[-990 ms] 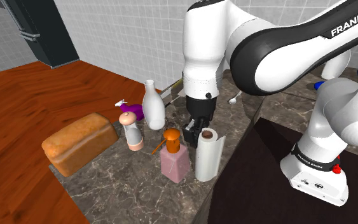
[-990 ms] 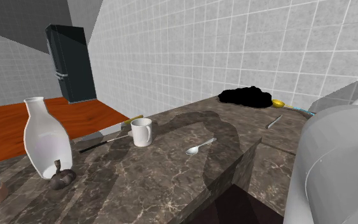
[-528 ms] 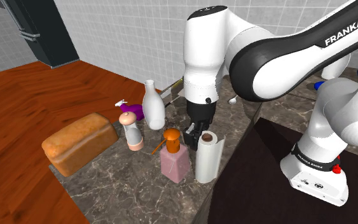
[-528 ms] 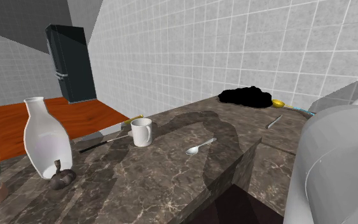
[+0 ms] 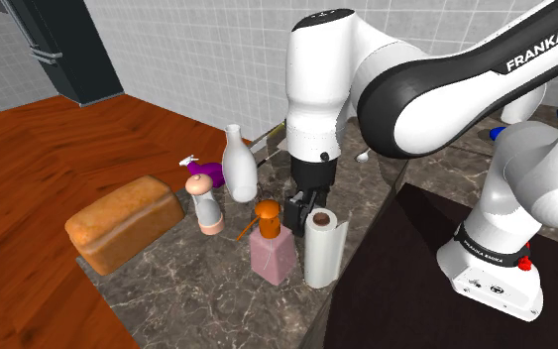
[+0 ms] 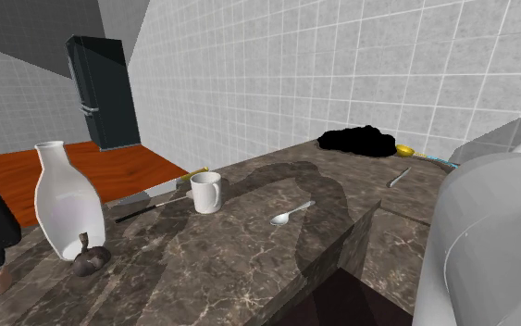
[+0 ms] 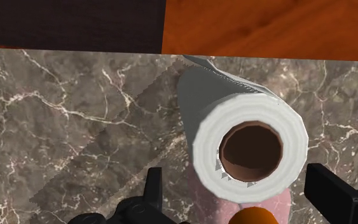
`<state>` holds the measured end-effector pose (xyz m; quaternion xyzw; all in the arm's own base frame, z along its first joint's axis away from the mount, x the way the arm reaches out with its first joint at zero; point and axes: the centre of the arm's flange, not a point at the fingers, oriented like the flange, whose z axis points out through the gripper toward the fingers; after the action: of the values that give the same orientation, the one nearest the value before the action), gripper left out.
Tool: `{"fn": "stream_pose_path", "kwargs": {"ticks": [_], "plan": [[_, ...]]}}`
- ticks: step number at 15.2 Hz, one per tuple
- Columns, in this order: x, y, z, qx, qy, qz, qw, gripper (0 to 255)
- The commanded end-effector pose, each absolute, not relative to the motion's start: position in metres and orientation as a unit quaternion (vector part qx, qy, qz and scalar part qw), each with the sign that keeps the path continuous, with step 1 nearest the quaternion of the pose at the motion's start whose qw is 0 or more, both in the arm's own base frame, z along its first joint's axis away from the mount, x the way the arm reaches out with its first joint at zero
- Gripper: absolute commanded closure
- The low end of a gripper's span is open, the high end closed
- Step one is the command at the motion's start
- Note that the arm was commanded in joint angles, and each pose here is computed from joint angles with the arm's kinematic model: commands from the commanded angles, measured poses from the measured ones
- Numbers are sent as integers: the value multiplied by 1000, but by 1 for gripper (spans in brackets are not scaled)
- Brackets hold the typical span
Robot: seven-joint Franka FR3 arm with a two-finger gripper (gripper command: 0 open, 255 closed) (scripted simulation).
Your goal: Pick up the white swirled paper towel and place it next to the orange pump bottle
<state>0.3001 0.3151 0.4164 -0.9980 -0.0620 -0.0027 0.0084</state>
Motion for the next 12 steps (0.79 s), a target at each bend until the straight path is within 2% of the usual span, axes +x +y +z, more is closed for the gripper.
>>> {"fn": "stream_pose_path", "kwargs": {"ticks": [1, 4, 12], "plan": [[300, 315, 430, -998, -62, -3, 8, 0], [300, 314, 466, -998, -62, -3, 8, 0], [300, 314, 466, -998, -62, -3, 8, 0]]}}
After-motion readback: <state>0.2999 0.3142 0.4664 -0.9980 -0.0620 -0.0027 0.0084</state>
